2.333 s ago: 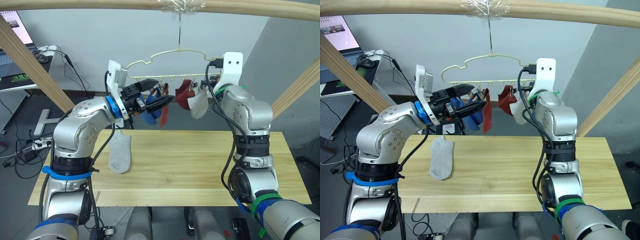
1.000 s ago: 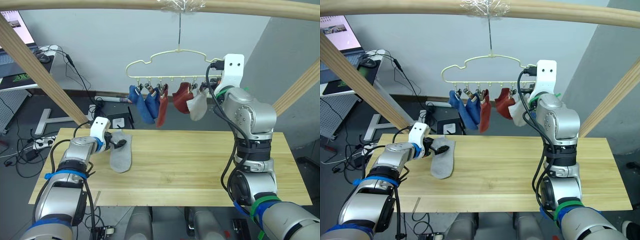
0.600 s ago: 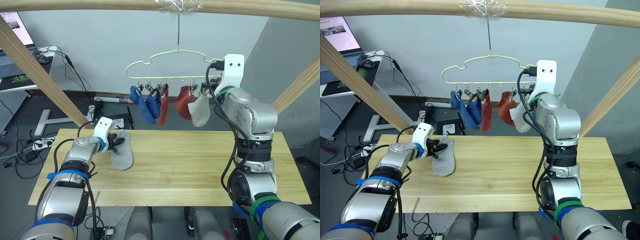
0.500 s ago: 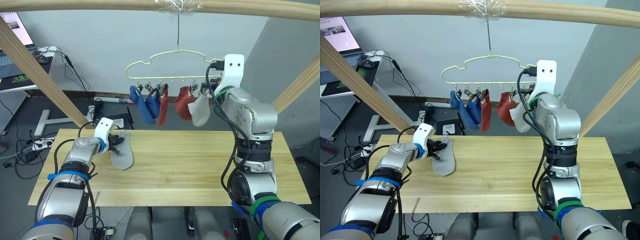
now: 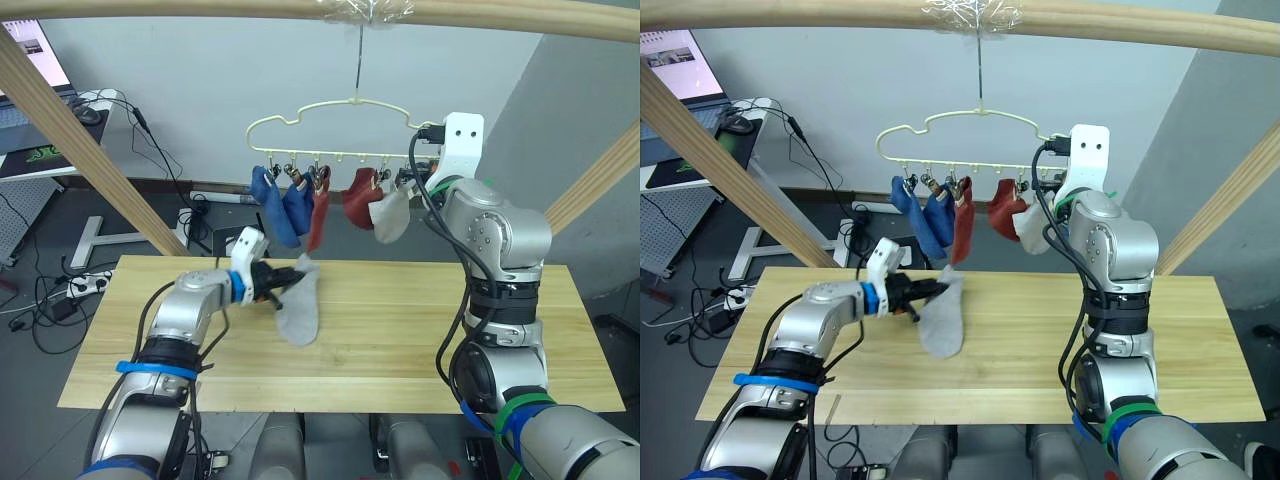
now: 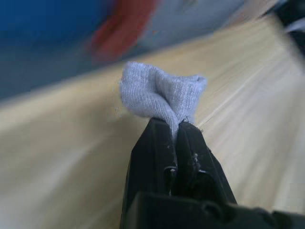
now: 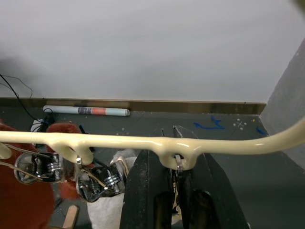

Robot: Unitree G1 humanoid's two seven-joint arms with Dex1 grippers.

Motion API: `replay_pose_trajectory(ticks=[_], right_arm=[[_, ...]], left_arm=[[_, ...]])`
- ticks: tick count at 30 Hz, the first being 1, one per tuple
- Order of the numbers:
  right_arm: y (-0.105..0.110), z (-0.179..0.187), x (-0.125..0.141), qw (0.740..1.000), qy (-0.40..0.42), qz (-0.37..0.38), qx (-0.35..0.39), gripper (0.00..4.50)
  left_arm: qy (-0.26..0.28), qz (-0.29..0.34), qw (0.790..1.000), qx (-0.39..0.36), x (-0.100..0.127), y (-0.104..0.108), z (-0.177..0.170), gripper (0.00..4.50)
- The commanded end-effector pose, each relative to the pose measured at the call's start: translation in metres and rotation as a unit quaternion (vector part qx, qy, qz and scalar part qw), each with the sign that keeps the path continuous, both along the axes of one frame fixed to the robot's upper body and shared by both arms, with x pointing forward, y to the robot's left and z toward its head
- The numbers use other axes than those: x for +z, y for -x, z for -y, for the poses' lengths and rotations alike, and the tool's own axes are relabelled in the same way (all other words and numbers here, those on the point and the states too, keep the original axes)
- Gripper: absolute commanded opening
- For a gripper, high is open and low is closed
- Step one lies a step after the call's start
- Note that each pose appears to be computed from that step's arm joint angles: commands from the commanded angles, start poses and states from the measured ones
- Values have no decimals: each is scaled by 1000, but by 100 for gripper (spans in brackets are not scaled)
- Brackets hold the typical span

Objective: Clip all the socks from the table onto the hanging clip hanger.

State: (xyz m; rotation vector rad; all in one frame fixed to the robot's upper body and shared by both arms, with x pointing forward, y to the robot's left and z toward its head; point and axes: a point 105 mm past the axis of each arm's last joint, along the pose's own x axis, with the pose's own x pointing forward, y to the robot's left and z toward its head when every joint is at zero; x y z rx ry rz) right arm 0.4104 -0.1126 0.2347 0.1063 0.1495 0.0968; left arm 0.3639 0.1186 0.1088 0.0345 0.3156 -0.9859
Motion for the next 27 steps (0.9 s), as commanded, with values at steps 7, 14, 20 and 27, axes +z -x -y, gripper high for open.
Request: replay_pose_trajectory(ticks=[7, 14, 20, 27], right_arm=[[6, -4, 24, 998, -51, 21, 5, 0], [6, -7, 27, 998, -65, 17, 12, 0], [7, -9, 31, 998, -65, 19, 14, 0], [9, -9, 31, 998, -64, 18, 17, 0]], left_arm=[[52, 52, 992, -99, 51, 4, 78, 2], [63, 70, 990, -108, 56, -9, 118, 2], [63, 78, 990, -102, 53, -22, 138, 2], [65, 99, 990, -81, 61, -37, 143, 2]])
